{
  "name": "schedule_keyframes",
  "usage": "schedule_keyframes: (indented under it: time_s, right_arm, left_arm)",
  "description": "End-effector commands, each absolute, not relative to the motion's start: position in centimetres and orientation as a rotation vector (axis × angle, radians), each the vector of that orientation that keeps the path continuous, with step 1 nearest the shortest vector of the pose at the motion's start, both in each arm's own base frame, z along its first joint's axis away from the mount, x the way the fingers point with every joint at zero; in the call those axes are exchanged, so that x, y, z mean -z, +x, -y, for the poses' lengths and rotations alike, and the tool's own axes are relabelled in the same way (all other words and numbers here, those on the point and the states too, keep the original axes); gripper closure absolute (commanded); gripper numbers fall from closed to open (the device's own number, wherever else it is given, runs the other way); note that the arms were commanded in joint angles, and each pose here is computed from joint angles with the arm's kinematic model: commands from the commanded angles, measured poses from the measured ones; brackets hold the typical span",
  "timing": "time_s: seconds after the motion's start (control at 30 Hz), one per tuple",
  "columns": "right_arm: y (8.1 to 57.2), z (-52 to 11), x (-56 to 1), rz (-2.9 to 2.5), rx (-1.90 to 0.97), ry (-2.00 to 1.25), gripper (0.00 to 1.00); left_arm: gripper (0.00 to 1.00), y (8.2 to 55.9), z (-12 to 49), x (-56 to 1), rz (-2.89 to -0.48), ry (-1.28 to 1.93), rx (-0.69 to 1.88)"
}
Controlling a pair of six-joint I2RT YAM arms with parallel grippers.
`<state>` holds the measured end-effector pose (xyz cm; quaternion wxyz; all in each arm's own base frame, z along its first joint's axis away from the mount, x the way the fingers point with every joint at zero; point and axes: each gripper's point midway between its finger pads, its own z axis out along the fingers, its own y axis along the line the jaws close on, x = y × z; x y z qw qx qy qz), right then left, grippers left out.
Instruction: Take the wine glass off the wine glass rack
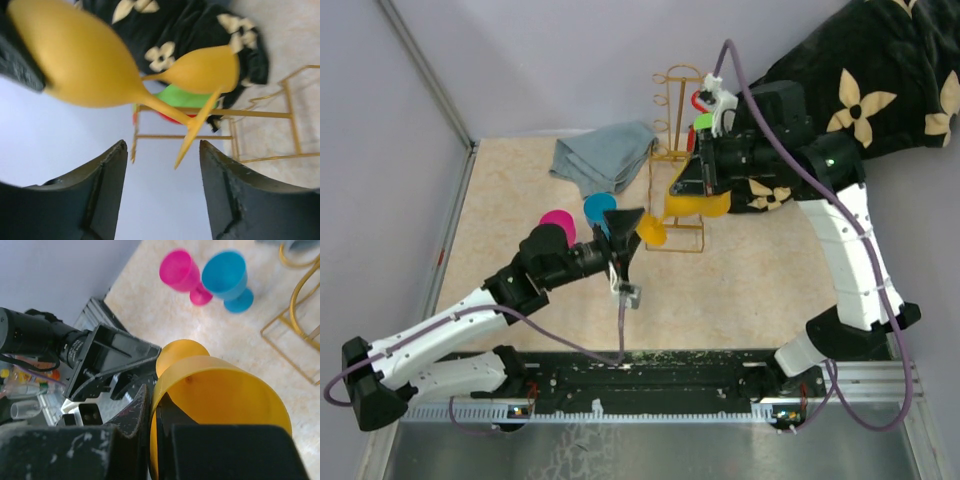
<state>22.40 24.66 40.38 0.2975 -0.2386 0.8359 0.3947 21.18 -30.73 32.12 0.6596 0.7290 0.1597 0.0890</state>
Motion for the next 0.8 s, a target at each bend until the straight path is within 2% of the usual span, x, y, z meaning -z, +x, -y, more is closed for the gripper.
schedule_keyframes:
  time_s: [0.0,0.07,0.2,0.53,0.77]
  right_arm:
    - [22.1,-23.4,-49.6,-1.886,-1.01,-0.575,1.0]
    - [23.1,-22.8,-51.4,-1.822,-0.954,-0.52,1.0]
    - [25.1,-21.8,-53.9,-1.714,-0.868,-0.427,1.0]
    - [28.7,-21.3,-56.3,-1.605,-0.773,-0.326,1.0]
    - [29.6,-25.4,-54.4,-1.656,-0.722,-0.396,1.0]
  left_arm:
    - [0.28,24.9,28.1,-43.6,-0.595,1.209,-0.278]
    - [0.22,27.0,26.8,-45.1,-0.743,1.1,-0.274]
    - [0.17,29.6,23.9,-46.0,-0.914,0.968,-0.268]
    - [0.17,35.8,12.3,-42.9,-1.36,0.579,-0.27]
    - [0.16,37.9,2.1,-38.4,-1.648,0.185,-0.242]
